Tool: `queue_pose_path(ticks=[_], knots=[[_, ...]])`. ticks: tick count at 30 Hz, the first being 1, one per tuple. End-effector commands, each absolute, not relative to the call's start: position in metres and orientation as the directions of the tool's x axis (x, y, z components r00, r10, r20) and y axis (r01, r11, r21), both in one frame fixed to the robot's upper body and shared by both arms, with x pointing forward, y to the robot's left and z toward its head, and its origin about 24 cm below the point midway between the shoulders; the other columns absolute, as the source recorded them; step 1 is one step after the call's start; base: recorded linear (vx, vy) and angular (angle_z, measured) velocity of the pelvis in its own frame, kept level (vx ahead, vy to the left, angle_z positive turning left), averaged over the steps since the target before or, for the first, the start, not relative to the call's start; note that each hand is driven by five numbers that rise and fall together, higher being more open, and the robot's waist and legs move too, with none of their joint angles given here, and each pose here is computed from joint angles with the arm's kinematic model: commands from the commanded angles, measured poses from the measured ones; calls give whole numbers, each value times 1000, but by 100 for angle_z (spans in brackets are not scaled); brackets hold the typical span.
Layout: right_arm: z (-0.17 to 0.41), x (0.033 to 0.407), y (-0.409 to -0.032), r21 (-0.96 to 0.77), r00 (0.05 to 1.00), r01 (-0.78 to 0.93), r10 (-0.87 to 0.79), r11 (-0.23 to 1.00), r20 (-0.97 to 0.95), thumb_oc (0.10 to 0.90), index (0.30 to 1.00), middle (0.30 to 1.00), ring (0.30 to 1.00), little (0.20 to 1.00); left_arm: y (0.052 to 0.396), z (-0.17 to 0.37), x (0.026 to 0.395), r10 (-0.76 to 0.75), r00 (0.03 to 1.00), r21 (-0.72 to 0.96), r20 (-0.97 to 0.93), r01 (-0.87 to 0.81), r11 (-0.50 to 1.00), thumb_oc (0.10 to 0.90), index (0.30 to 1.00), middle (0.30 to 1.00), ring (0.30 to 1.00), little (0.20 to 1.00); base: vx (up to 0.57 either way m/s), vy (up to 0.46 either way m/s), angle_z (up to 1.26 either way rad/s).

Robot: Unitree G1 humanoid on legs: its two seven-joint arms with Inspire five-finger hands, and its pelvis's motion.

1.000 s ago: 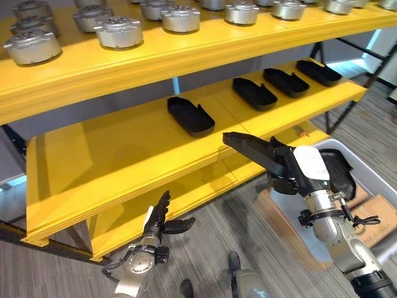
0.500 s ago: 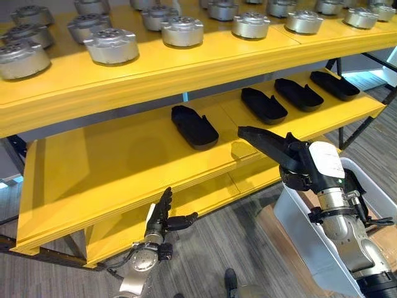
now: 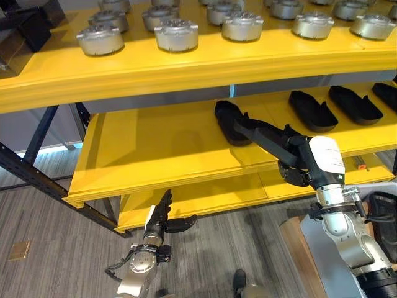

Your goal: Move parts from the plastic box to the shelf.

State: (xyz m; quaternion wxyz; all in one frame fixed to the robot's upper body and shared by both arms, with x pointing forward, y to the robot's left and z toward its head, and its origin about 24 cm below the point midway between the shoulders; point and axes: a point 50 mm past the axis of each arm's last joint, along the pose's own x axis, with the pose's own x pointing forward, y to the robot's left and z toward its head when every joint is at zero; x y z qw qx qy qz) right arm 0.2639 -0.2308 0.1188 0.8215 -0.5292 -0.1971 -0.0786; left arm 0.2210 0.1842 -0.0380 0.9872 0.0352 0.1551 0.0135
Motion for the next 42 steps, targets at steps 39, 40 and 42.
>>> queue_pose_path(ticks=[39, 40, 42], knots=[[291, 336, -172, -521, 542, 690, 119, 502, 832, 400, 300, 300, 300, 300, 192, 22, 250, -42, 998, 79, -39, 45, 996, 900, 1000, 1000, 1000, 1000, 60, 66, 6], [294, 338, -171, -516, 540, 689, 114, 509, 834, 400, 300, 300, 300, 300, 192, 23, 250, -41, 999, 77, -35, 43, 996, 900, 1000, 1000, 1000, 1000, -31, -13, 10], [301, 344, -169, -508, 546, 688, 91, 519, 833, 400, 300, 300, 300, 300, 193, 25, 251, -41, 999, 74, -25, 42, 996, 900, 1000, 1000, 1000, 1000, -46, -16, 17]])
